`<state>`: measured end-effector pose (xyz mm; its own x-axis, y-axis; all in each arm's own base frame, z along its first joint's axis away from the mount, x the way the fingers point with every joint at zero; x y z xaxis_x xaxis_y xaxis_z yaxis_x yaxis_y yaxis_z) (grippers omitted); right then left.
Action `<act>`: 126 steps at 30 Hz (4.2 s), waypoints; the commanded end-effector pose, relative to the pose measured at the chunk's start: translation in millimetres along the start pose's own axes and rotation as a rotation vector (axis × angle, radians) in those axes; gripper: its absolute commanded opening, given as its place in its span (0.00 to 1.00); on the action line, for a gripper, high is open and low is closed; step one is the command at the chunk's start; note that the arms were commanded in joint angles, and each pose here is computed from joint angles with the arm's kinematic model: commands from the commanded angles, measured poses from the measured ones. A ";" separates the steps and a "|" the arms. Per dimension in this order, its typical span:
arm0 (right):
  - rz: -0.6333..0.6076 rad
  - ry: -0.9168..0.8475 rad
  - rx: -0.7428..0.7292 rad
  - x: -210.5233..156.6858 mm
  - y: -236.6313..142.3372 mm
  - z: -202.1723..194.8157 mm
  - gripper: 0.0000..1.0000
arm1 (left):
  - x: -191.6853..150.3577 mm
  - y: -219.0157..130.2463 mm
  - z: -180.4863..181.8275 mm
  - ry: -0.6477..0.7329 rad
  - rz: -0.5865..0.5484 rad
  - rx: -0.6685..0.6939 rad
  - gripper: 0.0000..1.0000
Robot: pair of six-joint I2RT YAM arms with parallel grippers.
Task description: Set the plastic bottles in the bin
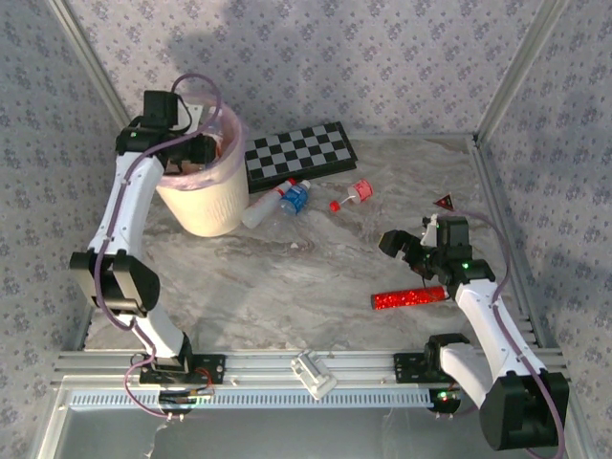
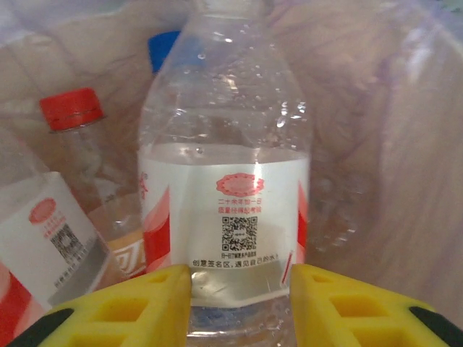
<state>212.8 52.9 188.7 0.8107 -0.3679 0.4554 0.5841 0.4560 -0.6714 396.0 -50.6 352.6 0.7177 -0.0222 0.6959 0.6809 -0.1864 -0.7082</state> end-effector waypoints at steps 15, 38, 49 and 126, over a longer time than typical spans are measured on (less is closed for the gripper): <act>-0.014 0.001 -0.011 23.6 -1.8 9.8 1.00 | 32.8 -110.1 -30.4 0.102 -0.222 0.009 0.82; -0.002 0.071 -0.040 -8.1 -18.1 -3.6 1.00 | 16.0 34.0 -297.8 0.296 -0.179 -0.429 0.97; 0.005 0.076 -0.052 -24.2 -28.6 -8.2 1.00 | -8.3 162.7 -336.6 0.259 -0.108 -0.502 1.00; 0.081 0.050 -0.048 -5.5 6.9 -9.7 1.00 | 12.3 -56.6 24.6 -0.104 -0.309 0.104 0.22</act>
<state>210.5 50.1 166.9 0.8586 -0.3869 0.3364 0.4947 0.4531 -0.7416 362.7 -18.0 396.8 0.5039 0.1428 0.8519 0.8637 -0.0688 -0.4993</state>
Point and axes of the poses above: each hand's point on the last joint's axis, 136 mm out from that joint toward the fingers, its own y axis out along the fingers, its own z axis along the line the jaws close on, x = y × z, the point moved 8 cm from there along -y, back along the fingers, and after that the axes turned 5 degrees about -y, right-handed, at the moved point
